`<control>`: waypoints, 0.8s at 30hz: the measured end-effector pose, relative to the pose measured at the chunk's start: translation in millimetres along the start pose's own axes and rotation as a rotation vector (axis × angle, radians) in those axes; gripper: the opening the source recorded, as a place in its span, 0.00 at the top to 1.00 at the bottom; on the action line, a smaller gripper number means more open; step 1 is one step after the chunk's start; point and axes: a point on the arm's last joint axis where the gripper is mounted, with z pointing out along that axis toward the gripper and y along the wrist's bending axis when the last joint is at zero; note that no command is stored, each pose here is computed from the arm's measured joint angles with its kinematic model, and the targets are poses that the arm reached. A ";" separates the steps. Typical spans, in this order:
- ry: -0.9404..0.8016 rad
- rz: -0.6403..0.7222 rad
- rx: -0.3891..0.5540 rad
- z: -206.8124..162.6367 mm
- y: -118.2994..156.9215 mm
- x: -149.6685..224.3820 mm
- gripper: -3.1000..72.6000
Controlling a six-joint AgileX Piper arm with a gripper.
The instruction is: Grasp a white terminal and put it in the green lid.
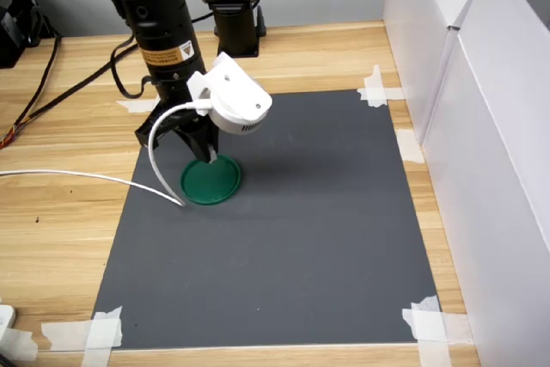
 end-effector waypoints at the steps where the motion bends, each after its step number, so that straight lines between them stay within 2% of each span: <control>1: 0.009 -0.003 -0.007 4.0 1.9 1.8 0.84; 10: 0.012 -0.015 0.028 27.2 9.5 10.0 0.84; 17: 0.006 -0.022 0.058 28.5 7.8 10.1 0.83; 20: 0.006 -0.042 0.081 28.4 5.7 10.0 0.77; 24: -0.004 -0.055 0.105 28.2 3.6 9.0 0.57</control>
